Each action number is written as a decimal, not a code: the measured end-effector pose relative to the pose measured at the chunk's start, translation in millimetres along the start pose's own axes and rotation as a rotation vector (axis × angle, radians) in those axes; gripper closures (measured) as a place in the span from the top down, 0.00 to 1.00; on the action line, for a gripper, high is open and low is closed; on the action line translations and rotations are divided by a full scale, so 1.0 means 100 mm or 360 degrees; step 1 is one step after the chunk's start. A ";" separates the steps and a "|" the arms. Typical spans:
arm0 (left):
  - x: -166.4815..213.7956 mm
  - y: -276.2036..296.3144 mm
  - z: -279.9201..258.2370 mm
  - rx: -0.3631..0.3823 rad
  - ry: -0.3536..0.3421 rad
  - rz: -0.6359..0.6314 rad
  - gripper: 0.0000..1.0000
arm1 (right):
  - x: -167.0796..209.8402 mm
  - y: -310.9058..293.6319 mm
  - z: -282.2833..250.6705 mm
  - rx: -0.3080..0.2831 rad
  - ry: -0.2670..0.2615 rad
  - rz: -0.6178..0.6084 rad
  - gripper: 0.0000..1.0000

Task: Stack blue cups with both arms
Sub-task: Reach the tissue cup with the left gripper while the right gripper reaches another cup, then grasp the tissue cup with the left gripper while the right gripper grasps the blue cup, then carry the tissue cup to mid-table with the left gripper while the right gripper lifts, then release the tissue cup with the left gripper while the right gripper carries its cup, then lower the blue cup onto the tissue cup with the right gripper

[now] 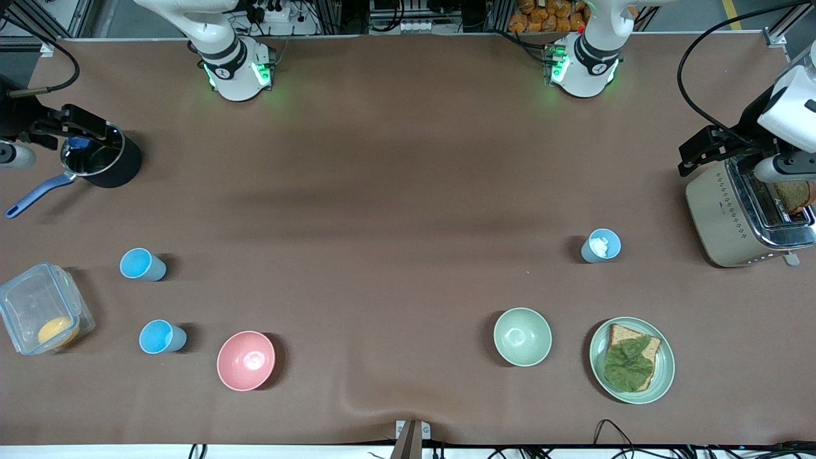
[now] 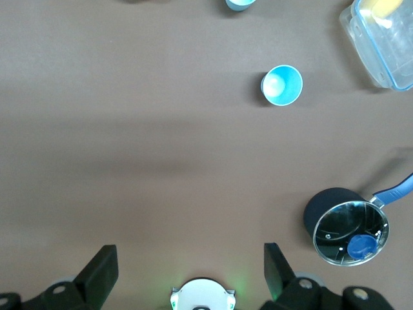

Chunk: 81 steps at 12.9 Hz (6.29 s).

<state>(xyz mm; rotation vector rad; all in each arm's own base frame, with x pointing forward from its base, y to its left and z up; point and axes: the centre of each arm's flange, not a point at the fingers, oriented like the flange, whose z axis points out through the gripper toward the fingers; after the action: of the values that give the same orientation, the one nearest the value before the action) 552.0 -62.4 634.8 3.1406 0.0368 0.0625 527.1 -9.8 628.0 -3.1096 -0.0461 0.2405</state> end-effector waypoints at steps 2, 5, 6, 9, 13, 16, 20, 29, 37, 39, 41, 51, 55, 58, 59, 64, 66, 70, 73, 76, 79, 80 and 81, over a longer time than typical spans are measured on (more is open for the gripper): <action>0.00 -0.01 -0.01 0.0000 0.0002 -0.0002 1.00 | 0.00 0.01 0.00 0.0000 0.0008 0.0005 1.00; 0.07 -0.02 0.19 0.0004 -0.0064 0.0023 1.00 | 0.00 0.06 0.00 0.0004 0.0008 0.0018 1.00; 0.15 -0.02 0.42 0.0007 -0.0124 0.0027 1.00 | 0.01 0.08 0.03 0.0014 -0.0001 0.0026 1.00; 0.44 0.01 1.32 0.0000 -0.0188 0.0027 1.00 | 0.21 0.30 0.51 0.0061 -0.0085 0.0043 1.00; 0.39 -0.07 2.44 -0.0026 0.0002 0.0003 1.00 | 0.67 0.70 1.62 -0.0026 -0.0105 -0.0288 1.00; 0.23 -0.20 3.07 -0.0029 -0.0011 -0.0030 1.00 | 0.97 0.95 2.14 -0.0149 -0.0085 -0.0508 1.00; 0.01 -0.33 3.75 -0.0041 0.0032 -0.0062 1.00 | 1.14 1.93 2.90 -0.0114 0.0053 -0.0668 1.00; -0.11 -0.14 3.98 -0.0057 -0.0020 -0.0006 0.18 | 1.38 2.16 3.53 0.0027 0.0269 -0.0652 1.00; -0.54 2.09 3.44 -0.0293 0.0017 -0.0209 0.04 | 1.47 2.18 3.94 0.0103 0.0296 -0.0572 0.33; -0.91 2.93 3.28 -0.0356 -0.0008 -0.0312 0.04 | 1.43 2.18 3.98 0.0133 0.0258 -0.0569 0.11; -1.26 3.61 3.25 -0.0405 -0.0063 -0.0401 0.04 | 1.33 2.17 3.93 0.0229 0.0140 -0.0585 0.04; -1.54 4.51 4.01 -0.0283 -0.0005 -0.0307 0.31 | 0.57 1.36 2.01 0.0381 -0.0211 -0.0917 0.04; -1.01 4.34 2.98 -0.0319 0.0185 -0.0439 0.74 | 0.57 0.56 1.67 0.0338 -0.0186 -0.1076 0.04; -0.52 3.68 1.70 -0.0067 0.0275 -0.0475 1.00 | 0.62 -0.12 1.68 0.0303 -0.0236 -0.0971 0.04; -0.42 3.46 1.40 0.0004 0.0279 -0.0411 1.00 | 0.61 -0.52 1.68 0.0261 -0.0259 -0.0891 0.04; 0.14 2.14 0.62 0.0079 0.0284 -0.0237 1.00 | 0.35 -2.40 1.81 0.0074 -0.0173 -0.0507 0.04; 0.23 1.56 0.30 0.0023 0.0270 -0.0188 1.00 | 0.23 -2.94 2.02 0.0044 -0.0129 -0.0342 0.04; 0.14 0.85 -0.02 0.0055 0.0172 -0.0111 1.00 | 0.09 -3.84 2.67 0.0033 -0.0044 0.0091 0.04; 0.07 0.51 -0.15 0.0039 0.0120 -0.0064 1.00 | -0.03 -4.28 2.99 0.0062 0.0012 0.0332 0.04; -0.01 0.25 -0.29 0.0013 0.0103 -0.0064 1.00 | -0.01 -4.39 3.17 0.0086 0.0041 0.0392 0.04; -0.06 0.23 -0.37 0.0012 0.0121 -0.0068 1.00 | 0.03 -4.38 3.26 0.0083 0.0041 0.0404 0.04; -0.08 0.22 -0.40 0.0012 0.0129 -0.0071 1.00 | 0.04 -4.40 3.30 0.0088 0.0047 0.0403 0.04; -0.10 0.21 -0.43 0.0011 0.0138 -0.0073 1.00 | 0.04 -4.42 3.33 0.0092 0.0052 0.0398 0.04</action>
<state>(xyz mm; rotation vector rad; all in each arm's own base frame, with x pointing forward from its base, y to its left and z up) 541.2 -84.1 677.7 3.1404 0.1091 0.1986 467.1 438.6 309.5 -3.0550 0.3456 0.1909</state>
